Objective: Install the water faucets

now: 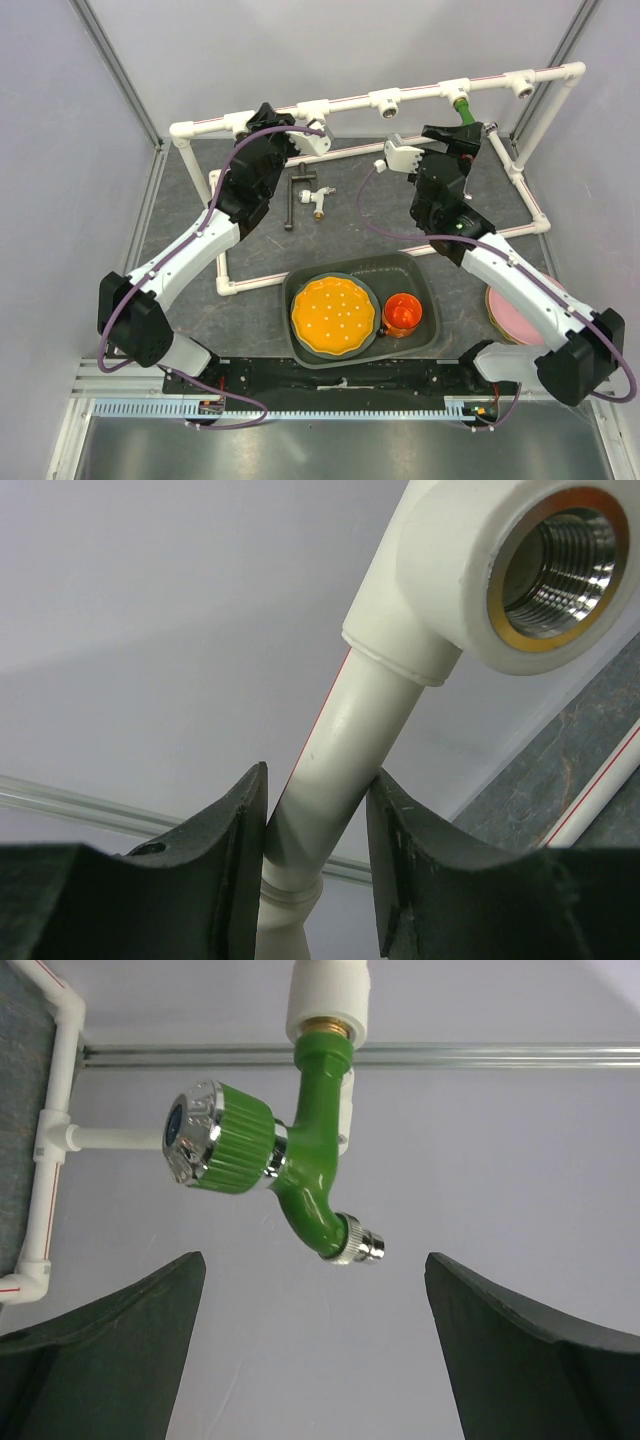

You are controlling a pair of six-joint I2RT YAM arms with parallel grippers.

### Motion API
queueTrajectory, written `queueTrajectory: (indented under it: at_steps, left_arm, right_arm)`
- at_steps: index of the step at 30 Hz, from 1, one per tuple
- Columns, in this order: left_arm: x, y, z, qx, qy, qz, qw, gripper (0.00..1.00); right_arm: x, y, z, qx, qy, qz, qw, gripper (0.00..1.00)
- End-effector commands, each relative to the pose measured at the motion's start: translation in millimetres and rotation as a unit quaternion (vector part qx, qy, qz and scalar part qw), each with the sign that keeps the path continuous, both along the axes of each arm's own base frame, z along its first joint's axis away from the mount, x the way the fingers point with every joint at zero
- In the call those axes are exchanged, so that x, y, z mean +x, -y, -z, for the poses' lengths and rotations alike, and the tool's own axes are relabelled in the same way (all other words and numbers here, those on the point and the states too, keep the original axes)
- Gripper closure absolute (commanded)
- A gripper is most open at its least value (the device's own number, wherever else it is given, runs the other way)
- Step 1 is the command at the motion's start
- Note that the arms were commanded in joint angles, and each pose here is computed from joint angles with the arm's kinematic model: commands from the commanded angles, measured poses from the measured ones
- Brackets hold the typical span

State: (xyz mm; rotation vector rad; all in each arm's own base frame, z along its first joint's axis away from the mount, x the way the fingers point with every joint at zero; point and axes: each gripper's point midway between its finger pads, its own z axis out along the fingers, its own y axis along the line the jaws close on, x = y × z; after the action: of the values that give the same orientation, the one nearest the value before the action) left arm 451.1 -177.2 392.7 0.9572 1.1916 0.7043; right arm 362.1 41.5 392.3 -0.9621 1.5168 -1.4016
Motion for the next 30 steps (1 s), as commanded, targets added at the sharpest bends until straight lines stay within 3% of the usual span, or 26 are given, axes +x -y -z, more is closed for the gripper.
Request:
queueTrajectory:
  at_steps: [1, 8, 20, 26, 30]
  left_arm:
    - [-15, 29, 2, -0.048, -0.018, 0.052, 0.997, 0.98]
    - [-17, 29, 0, -0.05, -0.016, 0.055, 0.997, 0.98]
    - [-19, 30, -1, -0.048, -0.016, 0.057, 0.997, 0.98]
    - [-19, 31, 0, -0.047, -0.017, 0.058, 0.997, 0.98]
    - [-18, 31, 2, -0.045, -0.018, 0.059, 0.997, 0.98]
  right_arm:
    - [13, 12, -16, -0.014, 0.031, 0.047, 0.998, 0.02]
    - [28, 22, -12, 0.003, 0.055, 0.074, 0.996, 0.02]
    - [41, 25, -9, 0.066, 0.084, 0.081, 0.991, 0.21]
    - [49, 24, -3, 0.125, 0.096, 0.076, 0.985, 0.44]
    - [55, 19, -1, 0.211, 0.11, 0.054, 0.97, 0.6]
